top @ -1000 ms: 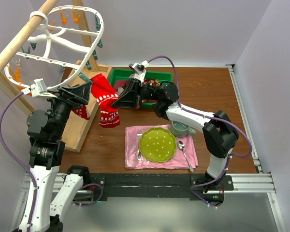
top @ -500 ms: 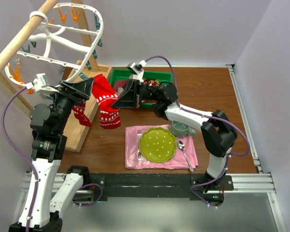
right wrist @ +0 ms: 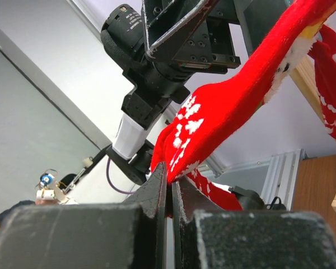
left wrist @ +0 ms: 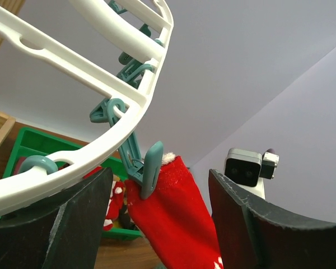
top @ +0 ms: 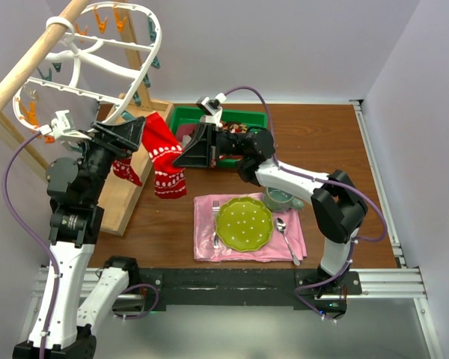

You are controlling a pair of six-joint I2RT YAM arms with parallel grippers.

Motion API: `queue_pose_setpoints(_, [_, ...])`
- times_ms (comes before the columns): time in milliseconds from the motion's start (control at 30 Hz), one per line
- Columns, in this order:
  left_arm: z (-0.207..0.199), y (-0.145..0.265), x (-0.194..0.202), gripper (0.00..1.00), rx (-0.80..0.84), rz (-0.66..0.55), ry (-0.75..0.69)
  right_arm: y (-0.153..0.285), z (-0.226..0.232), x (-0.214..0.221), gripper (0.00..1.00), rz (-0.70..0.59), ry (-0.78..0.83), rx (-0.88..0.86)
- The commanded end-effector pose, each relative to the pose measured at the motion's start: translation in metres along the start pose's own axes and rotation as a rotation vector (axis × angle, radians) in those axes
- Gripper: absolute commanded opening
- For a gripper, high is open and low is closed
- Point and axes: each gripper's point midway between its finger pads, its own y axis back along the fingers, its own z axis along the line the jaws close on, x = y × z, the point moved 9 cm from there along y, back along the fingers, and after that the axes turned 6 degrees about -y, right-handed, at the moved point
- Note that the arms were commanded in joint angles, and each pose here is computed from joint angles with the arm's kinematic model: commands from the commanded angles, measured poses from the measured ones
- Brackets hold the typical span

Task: Remove the socks clipped to the hanger
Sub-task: Remove the sock from the hanger.

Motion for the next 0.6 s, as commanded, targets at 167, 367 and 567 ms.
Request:
queue_pose_setpoints(167, [-0.012,0.001,-0.017,0.74,0.035,-0.085,-0.006,-0.014,0.053,-0.007,0.0,-0.003,0.193,-0.162])
queue_pose_setpoints(367, [-0.01,0.006,-0.014,0.74,0.043,-0.087,-0.007,-0.019,0.056,-0.007,0.0,0.001,0.196,-0.167])
queue_pose_setpoints(567, [-0.007,0.019,-0.003,0.77,0.064,-0.079,0.022,-0.022,0.057,-0.005,0.0,0.003,0.187,-0.169])
